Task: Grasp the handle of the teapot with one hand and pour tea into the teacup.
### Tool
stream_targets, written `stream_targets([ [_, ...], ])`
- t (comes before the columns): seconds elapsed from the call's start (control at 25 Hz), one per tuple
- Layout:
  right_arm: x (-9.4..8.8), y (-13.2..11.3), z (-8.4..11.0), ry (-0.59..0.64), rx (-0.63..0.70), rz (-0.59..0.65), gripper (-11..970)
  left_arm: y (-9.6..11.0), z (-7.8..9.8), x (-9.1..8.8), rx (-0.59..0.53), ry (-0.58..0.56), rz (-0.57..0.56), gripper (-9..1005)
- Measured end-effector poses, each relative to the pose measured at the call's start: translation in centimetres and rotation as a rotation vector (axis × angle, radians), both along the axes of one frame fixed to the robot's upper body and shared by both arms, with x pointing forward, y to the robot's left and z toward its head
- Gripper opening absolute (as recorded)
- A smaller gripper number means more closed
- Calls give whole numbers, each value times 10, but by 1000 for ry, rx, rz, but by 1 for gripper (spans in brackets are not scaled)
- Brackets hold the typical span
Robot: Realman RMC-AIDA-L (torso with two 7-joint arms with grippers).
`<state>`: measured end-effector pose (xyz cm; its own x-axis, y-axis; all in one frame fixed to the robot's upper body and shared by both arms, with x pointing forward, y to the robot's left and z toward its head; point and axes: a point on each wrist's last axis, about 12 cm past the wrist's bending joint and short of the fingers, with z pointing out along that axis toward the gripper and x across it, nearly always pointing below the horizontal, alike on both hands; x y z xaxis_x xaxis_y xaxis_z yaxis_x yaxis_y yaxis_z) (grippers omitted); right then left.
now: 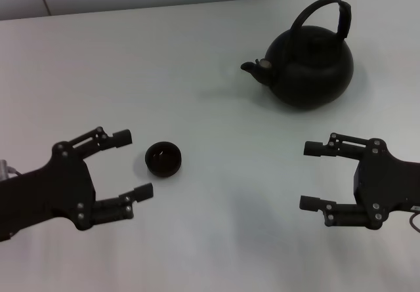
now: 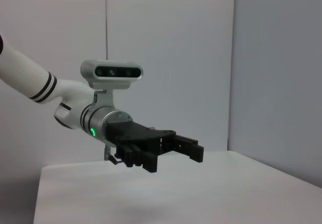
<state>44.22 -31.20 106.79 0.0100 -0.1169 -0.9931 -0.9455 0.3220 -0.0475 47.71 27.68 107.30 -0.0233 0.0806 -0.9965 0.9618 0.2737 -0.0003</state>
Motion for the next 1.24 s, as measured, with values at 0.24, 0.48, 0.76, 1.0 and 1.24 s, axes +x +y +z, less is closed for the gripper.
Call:
stream_targets([
  [0.24,-2,1,-2,7,5,-3,769,-6,-7,-4,3,3,-23,863],
  [0.48,-3,2,-3,13,7,-9,769,-7,-8,-5,8,9,-25,863],
  [0.76,-5,4,-5,17,13,-11,770,-6,-9,-6,15,13,-19,863],
  [1.0,-7,5,-6,21,25,-15,770,-5,-9,-6,17,13,-17,863],
  [1.24,-7,6,-6,10,28,-12,770,-5,-9,-6,21,5,-17,863],
])
